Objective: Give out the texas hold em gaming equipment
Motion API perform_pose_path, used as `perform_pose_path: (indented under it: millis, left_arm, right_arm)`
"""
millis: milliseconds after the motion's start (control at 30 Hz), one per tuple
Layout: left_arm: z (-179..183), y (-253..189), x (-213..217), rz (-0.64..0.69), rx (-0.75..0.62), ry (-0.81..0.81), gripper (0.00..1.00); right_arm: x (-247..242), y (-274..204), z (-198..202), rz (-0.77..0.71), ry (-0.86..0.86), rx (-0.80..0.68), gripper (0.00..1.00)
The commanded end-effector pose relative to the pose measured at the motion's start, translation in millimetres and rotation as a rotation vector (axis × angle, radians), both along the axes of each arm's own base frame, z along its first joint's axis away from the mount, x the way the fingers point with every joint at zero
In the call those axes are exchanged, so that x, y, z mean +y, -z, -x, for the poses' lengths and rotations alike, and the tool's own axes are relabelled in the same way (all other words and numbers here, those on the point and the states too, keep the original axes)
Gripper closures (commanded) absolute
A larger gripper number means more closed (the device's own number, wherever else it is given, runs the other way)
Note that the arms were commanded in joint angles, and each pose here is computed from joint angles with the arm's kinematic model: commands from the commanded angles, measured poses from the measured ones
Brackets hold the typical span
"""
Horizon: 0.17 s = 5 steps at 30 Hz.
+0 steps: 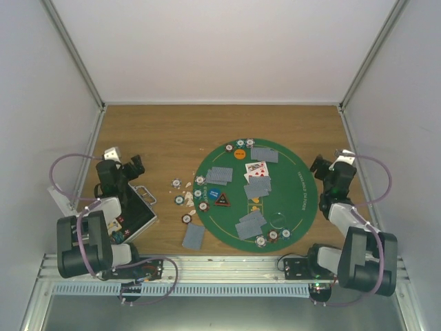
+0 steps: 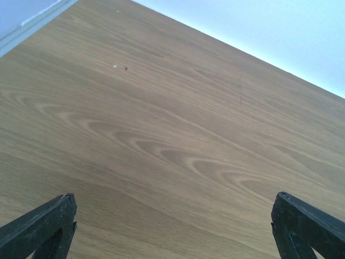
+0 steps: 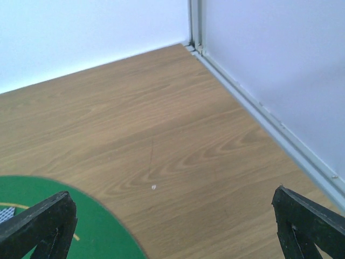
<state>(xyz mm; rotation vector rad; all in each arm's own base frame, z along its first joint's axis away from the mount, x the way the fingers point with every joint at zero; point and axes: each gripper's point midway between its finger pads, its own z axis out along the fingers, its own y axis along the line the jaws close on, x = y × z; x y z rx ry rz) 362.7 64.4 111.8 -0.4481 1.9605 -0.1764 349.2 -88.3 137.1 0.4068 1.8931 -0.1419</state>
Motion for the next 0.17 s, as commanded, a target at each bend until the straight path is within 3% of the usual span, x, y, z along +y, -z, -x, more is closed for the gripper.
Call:
perform_pose_path:
  millis: [0, 133]
  left_arm:
    - [-8.4, -20.1, 9.3, -0.113, -0.128, -0.023, 0.01]
    - [-1.8, -16.5, 7.5, -0.15, -0.145, -0.038, 0.01]
  right_arm:
    - [-16.4, -23.7, -6.0, 0.065, 0.073, -0.125, 0.01]
    - [-16.2, -19.3, -6.2, 0.065, 0.083, -0.137, 0.0]
